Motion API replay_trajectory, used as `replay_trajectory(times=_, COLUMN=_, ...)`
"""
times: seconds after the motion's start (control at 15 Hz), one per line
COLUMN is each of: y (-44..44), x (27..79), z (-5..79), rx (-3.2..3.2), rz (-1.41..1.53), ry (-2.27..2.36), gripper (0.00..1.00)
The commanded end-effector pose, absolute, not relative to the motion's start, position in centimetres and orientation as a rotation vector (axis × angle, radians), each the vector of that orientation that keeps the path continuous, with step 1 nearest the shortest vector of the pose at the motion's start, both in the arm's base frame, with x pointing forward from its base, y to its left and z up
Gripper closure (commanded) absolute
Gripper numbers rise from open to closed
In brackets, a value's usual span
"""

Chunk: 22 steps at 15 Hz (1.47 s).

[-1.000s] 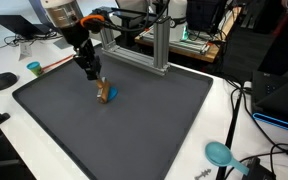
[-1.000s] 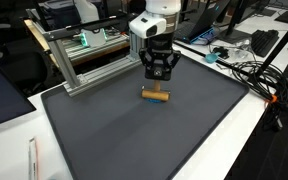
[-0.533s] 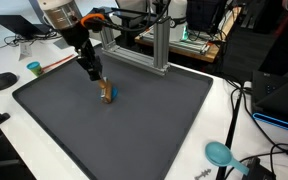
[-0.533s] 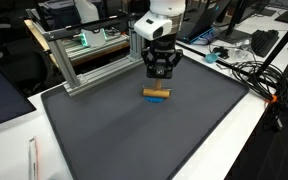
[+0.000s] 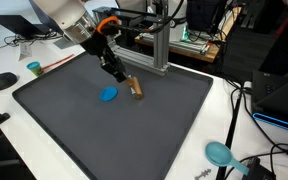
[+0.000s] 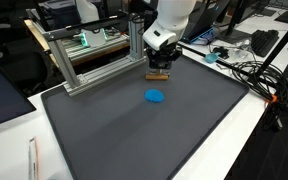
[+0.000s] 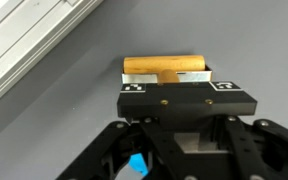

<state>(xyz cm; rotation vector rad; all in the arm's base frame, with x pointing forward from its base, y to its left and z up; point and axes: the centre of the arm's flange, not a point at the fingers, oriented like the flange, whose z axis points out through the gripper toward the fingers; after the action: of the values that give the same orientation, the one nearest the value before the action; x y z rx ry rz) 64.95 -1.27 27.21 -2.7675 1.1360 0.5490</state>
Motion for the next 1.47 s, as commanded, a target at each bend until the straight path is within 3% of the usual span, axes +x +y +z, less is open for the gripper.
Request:
replay_trajectory(times=0.0, y=-0.9, x=64.9, z=23.5, rx=-2.736, rz=0.606, ry=1.171, gripper=0.78)
replay_trajectory(times=0.73, y=1.0, x=53.9, z=35.8, rx=-3.002, rz=-0.061, ry=1.241, gripper=0.78)
replay_trajectory(times=1.4, y=1.5, x=45.0, z=43.5, rx=-3.218, rz=-0.469, ry=0.807, gripper=0.78)
